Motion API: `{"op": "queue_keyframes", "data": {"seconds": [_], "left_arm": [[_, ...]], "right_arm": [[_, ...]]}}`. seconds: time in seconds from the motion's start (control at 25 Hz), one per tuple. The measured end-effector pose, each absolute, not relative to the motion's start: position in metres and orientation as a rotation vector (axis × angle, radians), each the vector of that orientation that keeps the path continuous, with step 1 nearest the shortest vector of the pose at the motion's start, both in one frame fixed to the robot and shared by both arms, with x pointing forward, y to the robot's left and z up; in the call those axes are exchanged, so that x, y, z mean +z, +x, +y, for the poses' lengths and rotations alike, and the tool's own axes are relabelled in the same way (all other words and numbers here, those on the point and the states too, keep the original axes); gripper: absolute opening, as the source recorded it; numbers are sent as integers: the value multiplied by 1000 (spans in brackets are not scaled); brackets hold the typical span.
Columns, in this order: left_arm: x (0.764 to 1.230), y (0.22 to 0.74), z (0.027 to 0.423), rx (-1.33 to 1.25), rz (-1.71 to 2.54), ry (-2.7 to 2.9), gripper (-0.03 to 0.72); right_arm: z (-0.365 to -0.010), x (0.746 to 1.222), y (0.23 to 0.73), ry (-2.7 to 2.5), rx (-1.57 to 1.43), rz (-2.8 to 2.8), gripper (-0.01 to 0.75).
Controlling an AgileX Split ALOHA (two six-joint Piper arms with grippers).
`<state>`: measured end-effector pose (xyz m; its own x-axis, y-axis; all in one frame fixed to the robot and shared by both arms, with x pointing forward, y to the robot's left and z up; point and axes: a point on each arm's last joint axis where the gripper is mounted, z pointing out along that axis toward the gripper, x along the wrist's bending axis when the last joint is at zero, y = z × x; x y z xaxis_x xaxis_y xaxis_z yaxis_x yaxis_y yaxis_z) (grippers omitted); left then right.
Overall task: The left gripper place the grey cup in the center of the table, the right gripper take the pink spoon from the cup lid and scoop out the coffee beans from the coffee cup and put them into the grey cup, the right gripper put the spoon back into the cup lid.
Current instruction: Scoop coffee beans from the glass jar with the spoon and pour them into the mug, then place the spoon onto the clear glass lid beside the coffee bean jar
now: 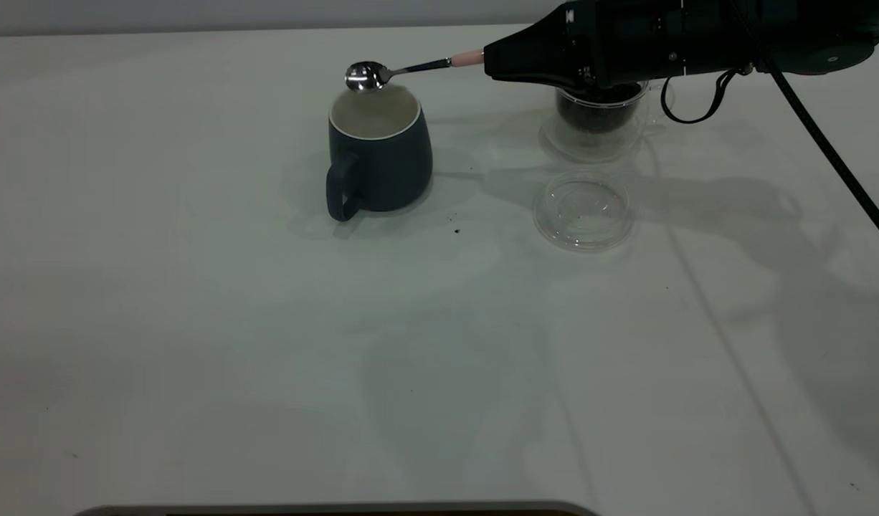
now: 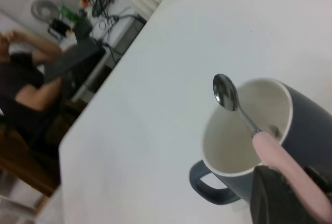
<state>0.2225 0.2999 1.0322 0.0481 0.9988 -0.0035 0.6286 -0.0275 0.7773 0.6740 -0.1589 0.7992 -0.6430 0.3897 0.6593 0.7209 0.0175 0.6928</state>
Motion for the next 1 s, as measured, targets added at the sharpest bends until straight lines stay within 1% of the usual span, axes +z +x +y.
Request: {"op": "queue_keyframes", "data": {"seconds": [0.16, 0.28, 0.36, 0.52, 0.6, 0.68, 0.8, 1.0], "left_arm": [[1032, 222, 300, 781, 1644, 1722, 565], [1032, 222, 300, 781, 1644, 1722, 565], [1032, 222, 300, 781, 1644, 1722, 565], [1032, 222, 300, 781, 1644, 1722, 565], [1032, 222, 300, 781, 1644, 1722, 565], [1032, 222, 300, 781, 1644, 1722, 565], [1032, 222, 300, 781, 1644, 1722, 565], [1032, 222, 300, 781, 1644, 1722, 565]], "right_arm": [[-159, 800, 673, -1125, -1656, -2036, 114], [-163, 812, 673, -1144, -1588, -2014, 114], [-172, 828, 674, -1191, -1515, -1974, 114], [-200, 860, 673, -1353, -1343, -1845, 114], [-215, 866, 667, -1427, -1286, -1793, 114], [-233, 865, 658, -1505, -1261, -1720, 114], [-257, 849, 636, -1619, -1241, -1577, 114], [-282, 816, 594, -1830, -1176, -1369, 114]]}}
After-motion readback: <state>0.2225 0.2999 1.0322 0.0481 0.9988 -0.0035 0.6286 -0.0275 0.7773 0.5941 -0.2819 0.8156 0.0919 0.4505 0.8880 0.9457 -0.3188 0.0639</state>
